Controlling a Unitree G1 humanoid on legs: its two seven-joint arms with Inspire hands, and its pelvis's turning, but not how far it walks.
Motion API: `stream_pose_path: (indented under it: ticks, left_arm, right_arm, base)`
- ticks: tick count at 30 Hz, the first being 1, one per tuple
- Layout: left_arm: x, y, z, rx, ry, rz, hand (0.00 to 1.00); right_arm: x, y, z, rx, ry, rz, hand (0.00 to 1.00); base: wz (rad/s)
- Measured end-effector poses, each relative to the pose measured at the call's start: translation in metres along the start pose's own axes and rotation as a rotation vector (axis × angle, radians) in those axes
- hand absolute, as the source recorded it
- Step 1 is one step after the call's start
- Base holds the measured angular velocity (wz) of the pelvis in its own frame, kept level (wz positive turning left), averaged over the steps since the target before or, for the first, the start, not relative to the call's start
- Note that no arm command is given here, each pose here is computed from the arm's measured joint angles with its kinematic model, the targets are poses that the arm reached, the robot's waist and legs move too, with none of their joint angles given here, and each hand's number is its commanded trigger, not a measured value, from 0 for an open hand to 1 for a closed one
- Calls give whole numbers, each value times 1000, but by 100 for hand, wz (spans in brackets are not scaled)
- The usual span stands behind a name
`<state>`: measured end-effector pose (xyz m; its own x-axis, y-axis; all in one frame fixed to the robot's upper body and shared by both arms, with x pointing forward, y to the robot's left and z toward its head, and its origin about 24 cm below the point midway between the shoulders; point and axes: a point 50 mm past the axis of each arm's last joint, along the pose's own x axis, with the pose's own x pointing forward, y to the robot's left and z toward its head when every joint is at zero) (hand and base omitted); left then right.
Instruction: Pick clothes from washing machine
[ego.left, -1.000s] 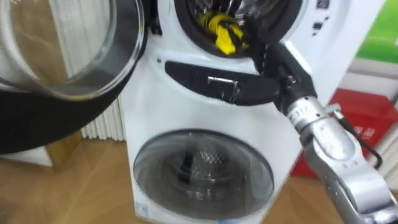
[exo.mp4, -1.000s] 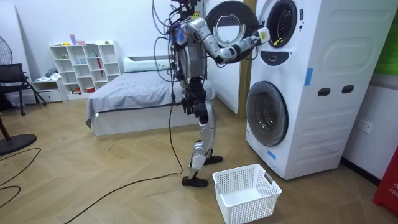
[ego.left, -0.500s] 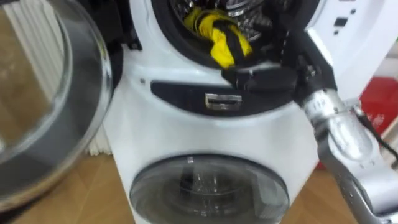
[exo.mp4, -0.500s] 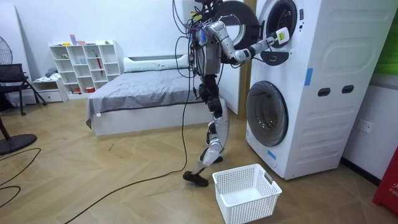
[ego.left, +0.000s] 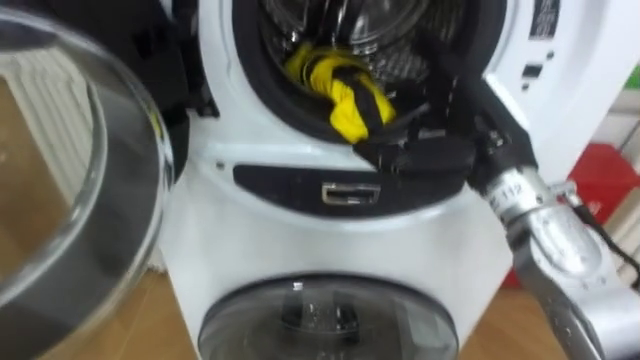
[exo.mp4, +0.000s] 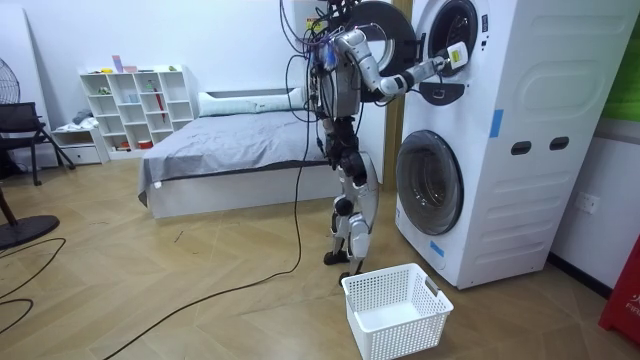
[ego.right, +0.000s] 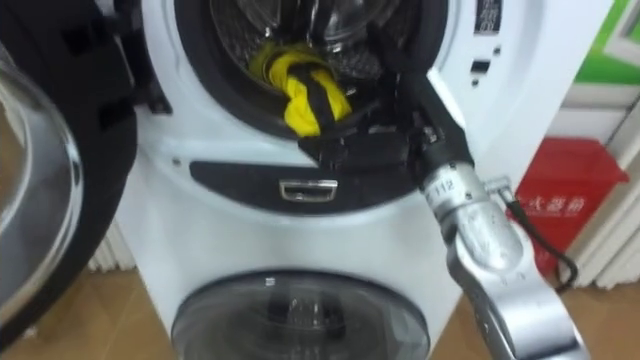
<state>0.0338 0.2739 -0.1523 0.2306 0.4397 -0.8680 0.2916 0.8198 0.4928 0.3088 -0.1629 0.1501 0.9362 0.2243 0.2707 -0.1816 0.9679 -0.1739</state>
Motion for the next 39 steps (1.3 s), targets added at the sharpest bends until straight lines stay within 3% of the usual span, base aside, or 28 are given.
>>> stream_pose_path:
  ticks: [10, 14, 24, 29, 39]
  left_arm:
    - [-2, -11, 6, -11, -12, -21, 0]
    - [-1, -7, 12, -25, -27, -5, 0]
    - [-3, -9, -3, -32, 28, -13, 0]
    - [-3, -9, -4, -31, 39, -12, 0]
    - [-1, -9, 7, -29, 18, -2, 0]
  right_arm:
    - [0, 1, 6, -8, 4, -29, 0]
    - [0, 3, 7, -14, 17, -63, 0]
    - [7, 5, 17, -66, 28, -91, 0]
    - [40, 15, 89, -55, -228, -96, 0]
    - [33, 25, 102, 49, -300, -74, 0]
  base:
    - [7]
    - [5]
    - [0]
    - [13]
    - [0]
